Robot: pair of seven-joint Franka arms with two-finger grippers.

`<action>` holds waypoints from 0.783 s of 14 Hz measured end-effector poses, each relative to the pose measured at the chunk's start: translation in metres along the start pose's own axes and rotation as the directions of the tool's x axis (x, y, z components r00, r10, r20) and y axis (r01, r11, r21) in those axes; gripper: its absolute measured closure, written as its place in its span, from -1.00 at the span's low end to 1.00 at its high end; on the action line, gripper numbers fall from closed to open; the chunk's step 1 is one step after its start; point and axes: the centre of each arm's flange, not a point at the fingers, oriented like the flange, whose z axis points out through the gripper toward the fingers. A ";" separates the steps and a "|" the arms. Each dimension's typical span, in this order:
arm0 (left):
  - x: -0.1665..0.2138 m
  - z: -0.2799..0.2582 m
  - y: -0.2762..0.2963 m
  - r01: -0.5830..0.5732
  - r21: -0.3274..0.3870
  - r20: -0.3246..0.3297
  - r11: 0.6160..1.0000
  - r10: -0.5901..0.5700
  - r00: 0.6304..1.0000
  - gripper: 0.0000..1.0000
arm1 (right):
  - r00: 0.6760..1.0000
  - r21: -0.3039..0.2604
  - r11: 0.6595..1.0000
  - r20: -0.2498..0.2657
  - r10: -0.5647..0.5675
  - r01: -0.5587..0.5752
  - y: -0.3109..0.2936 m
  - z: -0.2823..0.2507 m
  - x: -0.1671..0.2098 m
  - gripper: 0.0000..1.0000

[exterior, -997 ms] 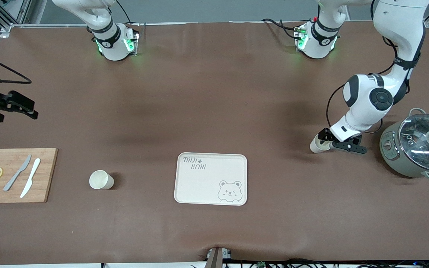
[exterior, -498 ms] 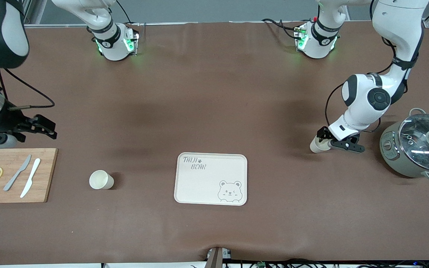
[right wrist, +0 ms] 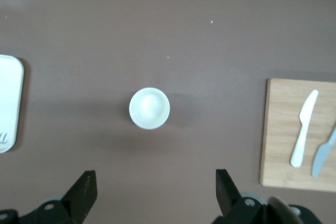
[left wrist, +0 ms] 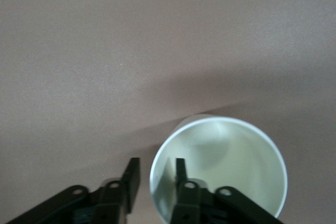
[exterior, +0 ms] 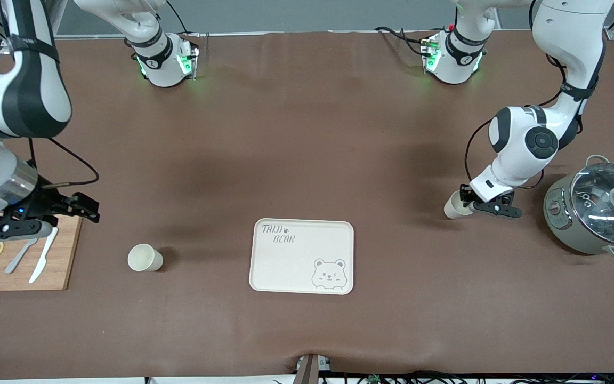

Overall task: Place white IKEA cup upright on tray with both arms
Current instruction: 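Reach the right gripper toward the second white cup by the board, then carry the cup to the tray with the left gripper while the right gripper grasps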

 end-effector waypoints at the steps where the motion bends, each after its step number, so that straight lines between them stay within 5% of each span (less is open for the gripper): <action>1: 0.000 0.000 0.000 -0.001 0.000 0.000 1.000 0.001 1.000 0.58 | 1.000 -0.001 1.000 -0.011 0.000 0.000 0.000 0.015 0.000 -1.00; 3: 0.002 -0.002 0.003 -0.006 -0.001 -0.005 1.000 0.006 1.000 0.90 | 1.000 -0.003 1.000 -0.023 0.000 0.000 0.000 0.041 0.001 -1.00; 11: 0.022 -0.015 0.011 0.011 -0.002 -0.042 1.000 -0.012 0.999 0.90 | 0.999 -0.015 1.000 -0.033 0.016 -0.016 0.012 0.105 0.008 -1.00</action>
